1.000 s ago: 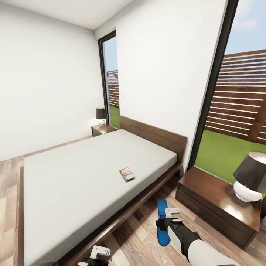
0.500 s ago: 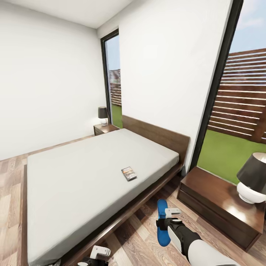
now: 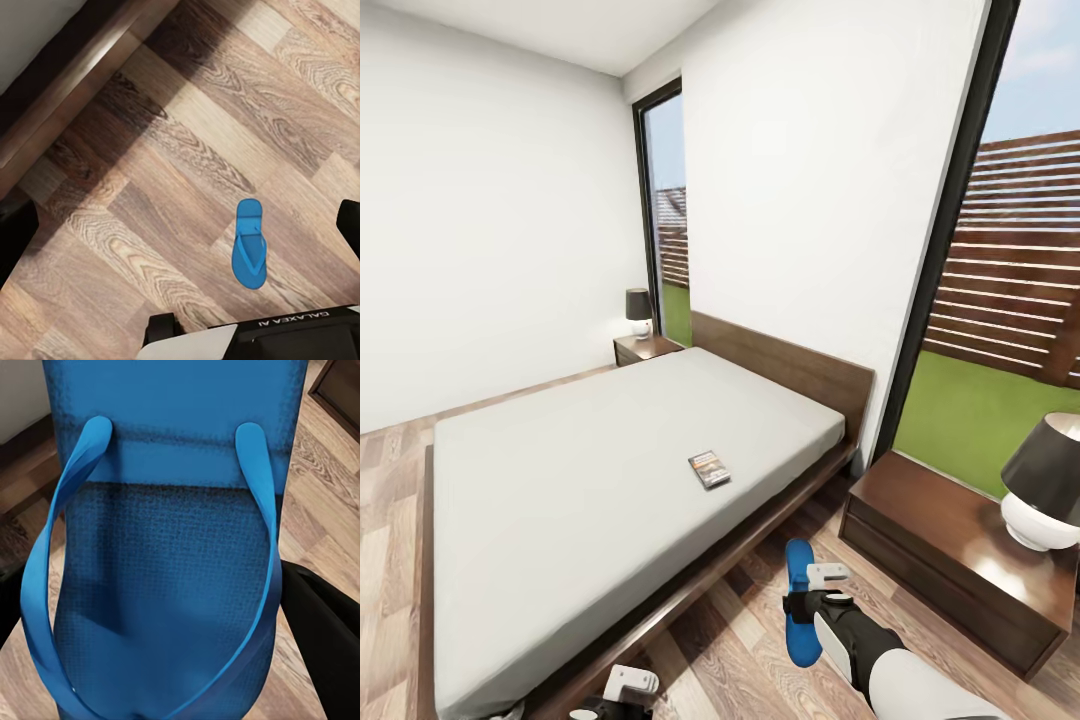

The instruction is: In the bedroom, move the book from the bed onto either nightstand, and place the two sandals side by side next to the bed.

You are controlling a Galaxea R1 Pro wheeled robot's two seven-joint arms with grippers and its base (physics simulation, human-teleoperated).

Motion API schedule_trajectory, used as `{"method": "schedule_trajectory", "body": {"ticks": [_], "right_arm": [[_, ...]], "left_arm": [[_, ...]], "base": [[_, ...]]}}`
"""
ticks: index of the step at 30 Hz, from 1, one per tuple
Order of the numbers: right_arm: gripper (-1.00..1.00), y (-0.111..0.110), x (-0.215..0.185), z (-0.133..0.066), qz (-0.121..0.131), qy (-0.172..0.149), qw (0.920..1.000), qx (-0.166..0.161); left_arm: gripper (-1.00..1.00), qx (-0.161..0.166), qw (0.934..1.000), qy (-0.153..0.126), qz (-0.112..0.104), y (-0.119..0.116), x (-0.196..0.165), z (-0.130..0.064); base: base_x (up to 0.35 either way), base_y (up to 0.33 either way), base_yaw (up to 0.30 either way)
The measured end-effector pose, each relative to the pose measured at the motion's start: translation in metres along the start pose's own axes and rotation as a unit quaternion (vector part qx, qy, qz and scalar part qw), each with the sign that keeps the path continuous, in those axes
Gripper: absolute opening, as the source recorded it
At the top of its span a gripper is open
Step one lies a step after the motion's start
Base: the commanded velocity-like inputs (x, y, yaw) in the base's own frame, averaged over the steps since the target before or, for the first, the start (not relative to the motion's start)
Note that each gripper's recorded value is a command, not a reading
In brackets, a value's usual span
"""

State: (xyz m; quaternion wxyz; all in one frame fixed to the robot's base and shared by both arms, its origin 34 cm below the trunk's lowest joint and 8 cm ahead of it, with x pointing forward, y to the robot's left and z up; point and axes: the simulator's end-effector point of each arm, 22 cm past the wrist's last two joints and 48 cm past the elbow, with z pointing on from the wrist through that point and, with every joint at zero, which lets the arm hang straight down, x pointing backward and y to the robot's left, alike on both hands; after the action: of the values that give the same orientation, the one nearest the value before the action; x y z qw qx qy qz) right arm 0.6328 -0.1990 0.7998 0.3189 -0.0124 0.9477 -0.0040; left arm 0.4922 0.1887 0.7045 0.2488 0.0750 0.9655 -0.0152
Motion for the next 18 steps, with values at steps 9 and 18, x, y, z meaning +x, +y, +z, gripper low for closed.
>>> {"method": "schedule_trajectory", "body": {"ticks": [9,18], "right_arm": [[-1.00,0.0005,0.0000,0.0000,0.000,0.000,1.0000,0.000],[-1.00,0.0007,0.0000,-0.0001,0.000,0.000,1.0000,0.000]], "left_arm": [[1.00,-0.001,1.0000,0.000,0.000,0.0009,0.0002,0.0000],[1.00,-0.001,1.0000,0.000,0.000,0.0017,0.0004,0.0000]], "base": [[0.000,-0.006,0.000],[0.046,-0.040,0.000]]}}
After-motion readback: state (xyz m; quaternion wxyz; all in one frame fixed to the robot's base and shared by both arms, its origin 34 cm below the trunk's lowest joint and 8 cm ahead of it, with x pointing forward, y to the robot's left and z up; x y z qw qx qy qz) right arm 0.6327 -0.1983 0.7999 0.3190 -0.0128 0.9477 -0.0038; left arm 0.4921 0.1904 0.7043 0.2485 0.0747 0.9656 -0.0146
